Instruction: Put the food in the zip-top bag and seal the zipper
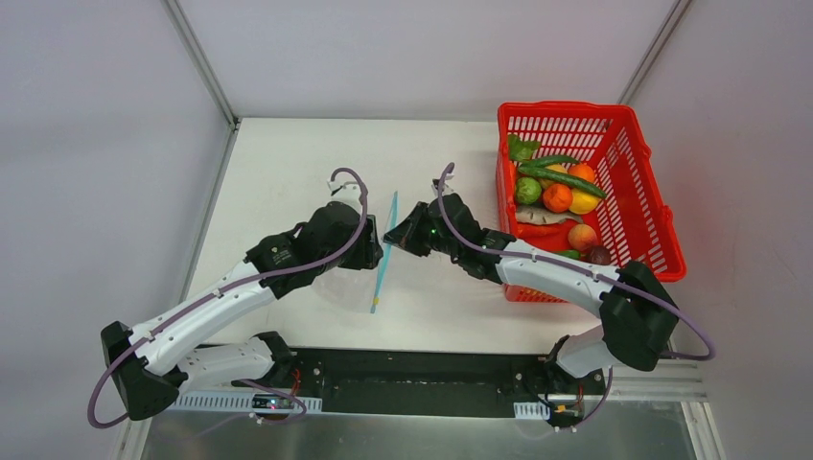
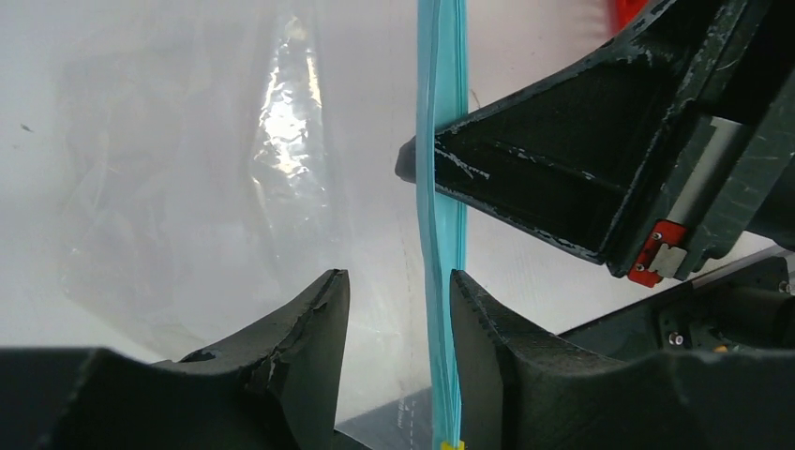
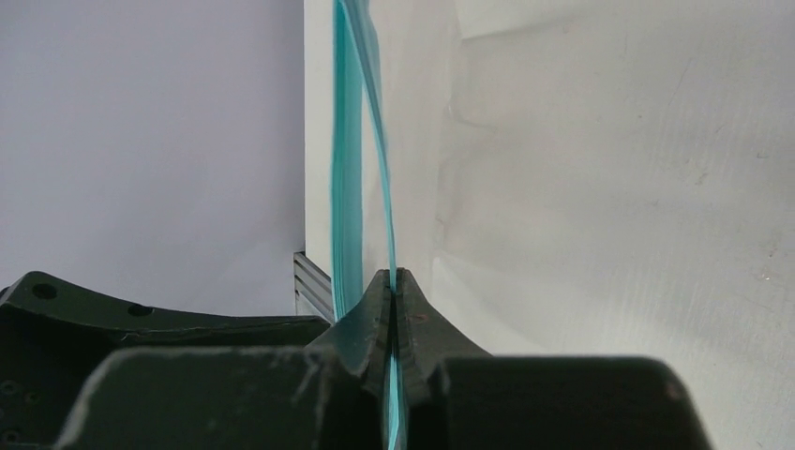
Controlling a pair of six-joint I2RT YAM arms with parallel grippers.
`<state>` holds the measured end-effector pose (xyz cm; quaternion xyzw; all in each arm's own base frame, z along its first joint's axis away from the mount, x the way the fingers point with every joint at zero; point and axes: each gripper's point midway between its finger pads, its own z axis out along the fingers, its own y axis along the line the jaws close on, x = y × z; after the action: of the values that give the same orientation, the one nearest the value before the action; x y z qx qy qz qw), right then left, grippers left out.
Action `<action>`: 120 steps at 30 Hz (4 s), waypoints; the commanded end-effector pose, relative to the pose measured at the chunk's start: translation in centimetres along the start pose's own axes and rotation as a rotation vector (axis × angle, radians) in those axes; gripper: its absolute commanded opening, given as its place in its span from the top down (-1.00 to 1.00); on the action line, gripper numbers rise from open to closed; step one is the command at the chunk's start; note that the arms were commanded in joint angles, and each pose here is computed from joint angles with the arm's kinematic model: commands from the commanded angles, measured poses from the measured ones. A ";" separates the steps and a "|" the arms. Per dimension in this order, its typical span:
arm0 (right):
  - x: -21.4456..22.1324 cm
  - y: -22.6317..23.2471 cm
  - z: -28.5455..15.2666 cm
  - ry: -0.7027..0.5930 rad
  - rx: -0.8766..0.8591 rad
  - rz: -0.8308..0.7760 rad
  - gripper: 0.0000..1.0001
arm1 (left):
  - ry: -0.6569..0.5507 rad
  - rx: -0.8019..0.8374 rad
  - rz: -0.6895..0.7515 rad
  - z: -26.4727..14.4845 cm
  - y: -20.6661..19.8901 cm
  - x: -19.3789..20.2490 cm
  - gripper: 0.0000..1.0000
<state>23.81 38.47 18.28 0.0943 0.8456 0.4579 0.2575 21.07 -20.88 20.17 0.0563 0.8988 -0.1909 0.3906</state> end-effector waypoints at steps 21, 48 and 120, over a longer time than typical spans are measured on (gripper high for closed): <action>-1.1 2.2 -1.0 -0.017 -0.063 0.004 1.00 | 0.026 -0.093 0.065 1.5 0.0 0.2 0.51; 0.3 -0.3 -2.1 0.152 0.089 -0.347 0.92 | -0.115 -0.246 -0.046 -1.9 3.6 -2.1 1.00; -32.7 -29.4 -18.8 -0.307 0.889 0.103 -0.72 | -0.038 -0.099 0.015 0.9 1.0 -0.3 1.00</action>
<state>43.25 -4.21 13.91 0.3226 0.8968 0.0624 0.2963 21.82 -19.64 18.87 0.0276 0.9038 -0.1323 0.4061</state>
